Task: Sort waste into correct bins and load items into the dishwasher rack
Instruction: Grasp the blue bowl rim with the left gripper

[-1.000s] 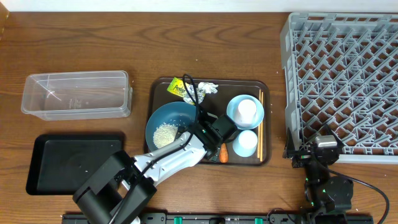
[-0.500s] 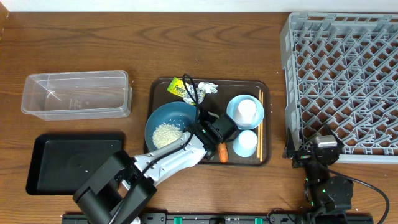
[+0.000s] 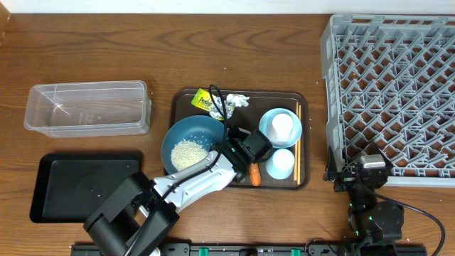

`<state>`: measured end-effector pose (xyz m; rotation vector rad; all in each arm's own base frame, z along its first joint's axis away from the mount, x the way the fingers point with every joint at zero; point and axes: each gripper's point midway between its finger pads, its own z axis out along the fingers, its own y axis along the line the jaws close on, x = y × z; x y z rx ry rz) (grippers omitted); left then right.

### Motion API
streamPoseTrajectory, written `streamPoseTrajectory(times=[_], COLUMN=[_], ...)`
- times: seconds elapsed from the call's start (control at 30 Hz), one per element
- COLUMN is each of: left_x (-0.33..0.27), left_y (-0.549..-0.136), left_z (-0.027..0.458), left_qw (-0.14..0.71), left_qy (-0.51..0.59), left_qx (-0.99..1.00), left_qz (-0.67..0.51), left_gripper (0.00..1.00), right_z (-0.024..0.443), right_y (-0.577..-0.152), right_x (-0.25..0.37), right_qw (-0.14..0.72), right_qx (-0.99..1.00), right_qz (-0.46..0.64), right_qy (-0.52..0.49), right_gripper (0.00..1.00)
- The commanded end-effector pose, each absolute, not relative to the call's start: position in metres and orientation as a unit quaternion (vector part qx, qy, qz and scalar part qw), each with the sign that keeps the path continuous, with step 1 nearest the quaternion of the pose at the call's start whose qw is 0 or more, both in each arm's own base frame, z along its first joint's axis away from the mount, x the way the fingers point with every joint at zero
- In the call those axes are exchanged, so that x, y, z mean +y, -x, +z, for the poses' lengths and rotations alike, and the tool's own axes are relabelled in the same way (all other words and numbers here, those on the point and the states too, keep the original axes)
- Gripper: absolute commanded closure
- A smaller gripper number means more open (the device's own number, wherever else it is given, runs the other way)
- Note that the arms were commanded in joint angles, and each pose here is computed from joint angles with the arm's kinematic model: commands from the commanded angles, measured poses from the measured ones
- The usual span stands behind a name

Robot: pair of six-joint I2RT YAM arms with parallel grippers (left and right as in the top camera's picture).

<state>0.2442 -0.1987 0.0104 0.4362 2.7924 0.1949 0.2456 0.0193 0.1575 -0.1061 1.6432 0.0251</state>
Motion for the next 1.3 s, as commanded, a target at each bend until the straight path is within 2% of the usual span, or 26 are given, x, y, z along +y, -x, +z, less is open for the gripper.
streamPoseTrajectory(times=[0.0, 0.17, 0.3, 0.9, 1.27], left_x=[-0.198, -0.197, -0.196, -0.198, -0.175], left_y=[-0.245, -0.245, -0.244, -0.247, -0.248], left_z=[0.009, 0.009, 0.012, 0.059, 0.095], left_qw=[0.153, 0.15, 0.147, 0.194, 0.233], left_qy=[-0.158, -0.178, -0.18, -0.17, -0.146], left_qx=[0.973, 0.969, 0.969, 0.965, 0.959], left_qz=[0.076, 0.08, 0.082, 0.048, 0.063], left_gripper=[0.76, 0.81, 0.94, 0.94, 0.94], right_z=[0.157, 0.157, 0.157, 0.157, 0.157], right_y=[-0.246, -0.246, -0.246, -0.246, -0.246], right_x=[0.017, 0.017, 0.017, 0.017, 0.017], right_qw=[0.68, 0.68, 0.68, 0.68, 0.68], right_qx=[0.731, 0.731, 0.731, 0.731, 0.732], right_qz=[0.003, 0.003, 0.003, 0.003, 0.003], right_qy=[0.047, 0.047, 0.047, 0.047, 0.047], right_gripper=[0.01, 0.01, 0.01, 0.01, 0.01])
